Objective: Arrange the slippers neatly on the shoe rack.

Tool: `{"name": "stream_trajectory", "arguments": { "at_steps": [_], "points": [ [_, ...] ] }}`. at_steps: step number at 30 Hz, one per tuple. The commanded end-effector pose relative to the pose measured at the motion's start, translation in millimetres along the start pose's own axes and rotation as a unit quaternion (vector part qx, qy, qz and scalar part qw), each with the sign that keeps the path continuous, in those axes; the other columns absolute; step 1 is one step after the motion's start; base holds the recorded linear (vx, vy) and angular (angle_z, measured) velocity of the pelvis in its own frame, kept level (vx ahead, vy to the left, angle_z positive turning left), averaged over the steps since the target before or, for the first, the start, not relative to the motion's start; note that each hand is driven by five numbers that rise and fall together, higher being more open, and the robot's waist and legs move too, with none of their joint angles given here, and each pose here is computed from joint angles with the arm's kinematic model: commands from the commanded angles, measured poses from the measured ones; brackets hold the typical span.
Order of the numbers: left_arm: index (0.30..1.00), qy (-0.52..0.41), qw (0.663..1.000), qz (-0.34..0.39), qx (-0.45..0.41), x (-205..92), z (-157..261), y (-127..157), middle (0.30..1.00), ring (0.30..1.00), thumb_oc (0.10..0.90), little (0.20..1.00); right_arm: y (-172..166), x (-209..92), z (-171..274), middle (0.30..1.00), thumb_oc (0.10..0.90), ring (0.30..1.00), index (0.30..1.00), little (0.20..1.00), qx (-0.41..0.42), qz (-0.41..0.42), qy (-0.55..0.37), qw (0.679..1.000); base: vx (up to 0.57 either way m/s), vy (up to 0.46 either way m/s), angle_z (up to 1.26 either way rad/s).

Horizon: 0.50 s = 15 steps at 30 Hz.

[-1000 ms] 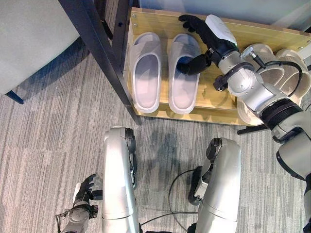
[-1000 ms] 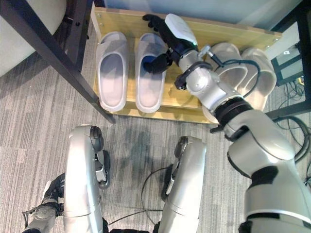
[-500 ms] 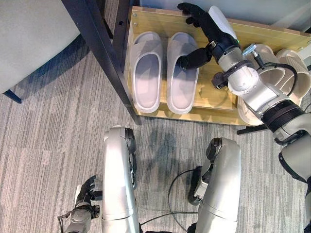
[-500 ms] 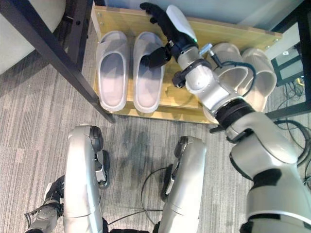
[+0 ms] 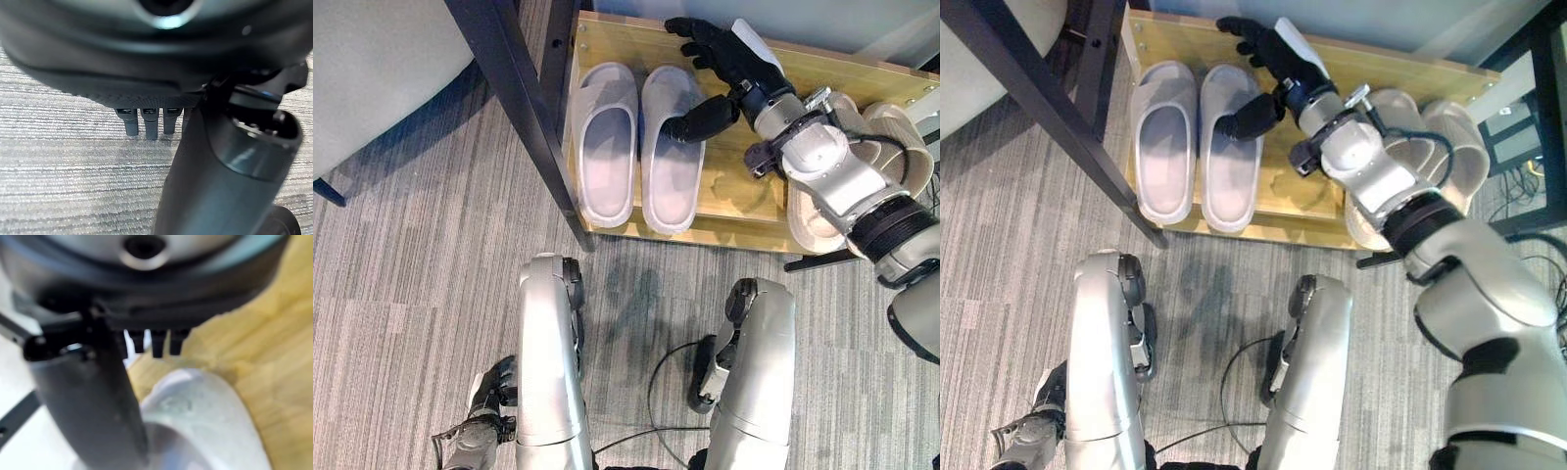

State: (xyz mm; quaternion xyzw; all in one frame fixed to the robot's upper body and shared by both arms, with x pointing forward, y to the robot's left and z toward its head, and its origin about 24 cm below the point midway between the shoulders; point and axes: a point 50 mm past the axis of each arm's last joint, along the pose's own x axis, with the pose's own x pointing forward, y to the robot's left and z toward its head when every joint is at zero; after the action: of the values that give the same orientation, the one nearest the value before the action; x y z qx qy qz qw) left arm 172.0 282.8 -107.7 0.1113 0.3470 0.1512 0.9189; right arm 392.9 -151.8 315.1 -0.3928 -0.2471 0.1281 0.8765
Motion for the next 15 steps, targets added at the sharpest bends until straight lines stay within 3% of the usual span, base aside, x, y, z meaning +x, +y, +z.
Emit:
{"name": "stream_trajectory", "arguments": {
  "at_steps": [1, 6, 15],
  "points": [
    [0.900, 0.016, 0.998, -0.035, 0.050, -4, -10, -3, 0.900, 0.900, 0.800, 0.900, -49, 9, 52, 0.900, 0.800, 0.900, 0.900, 0.900, -0.036, -0.030, -0.058, 0.997, 0.00, 0.000, 0.00],
    [0.900, 0.015, 0.998, -0.040, 0.052, -2, -6, -2, 0.900, 0.900, 0.800, 0.900, -51, 9, 52, 0.900, 0.800, 0.900, 0.900, 0.900, -0.072, -0.014, -0.042, 0.996, 0.00, 0.000, 0.00],
    [0.900, 0.025, 0.996, -0.051, 0.067, -5, -13, -4, 0.900, 0.900, 0.800, 0.900, -43, -8, 66, 0.900, 0.800, 0.900, 0.900, 0.900, -0.005, 0.031, -0.102, 0.994, 0.00, 0.000, 0.00]
  ]
}}
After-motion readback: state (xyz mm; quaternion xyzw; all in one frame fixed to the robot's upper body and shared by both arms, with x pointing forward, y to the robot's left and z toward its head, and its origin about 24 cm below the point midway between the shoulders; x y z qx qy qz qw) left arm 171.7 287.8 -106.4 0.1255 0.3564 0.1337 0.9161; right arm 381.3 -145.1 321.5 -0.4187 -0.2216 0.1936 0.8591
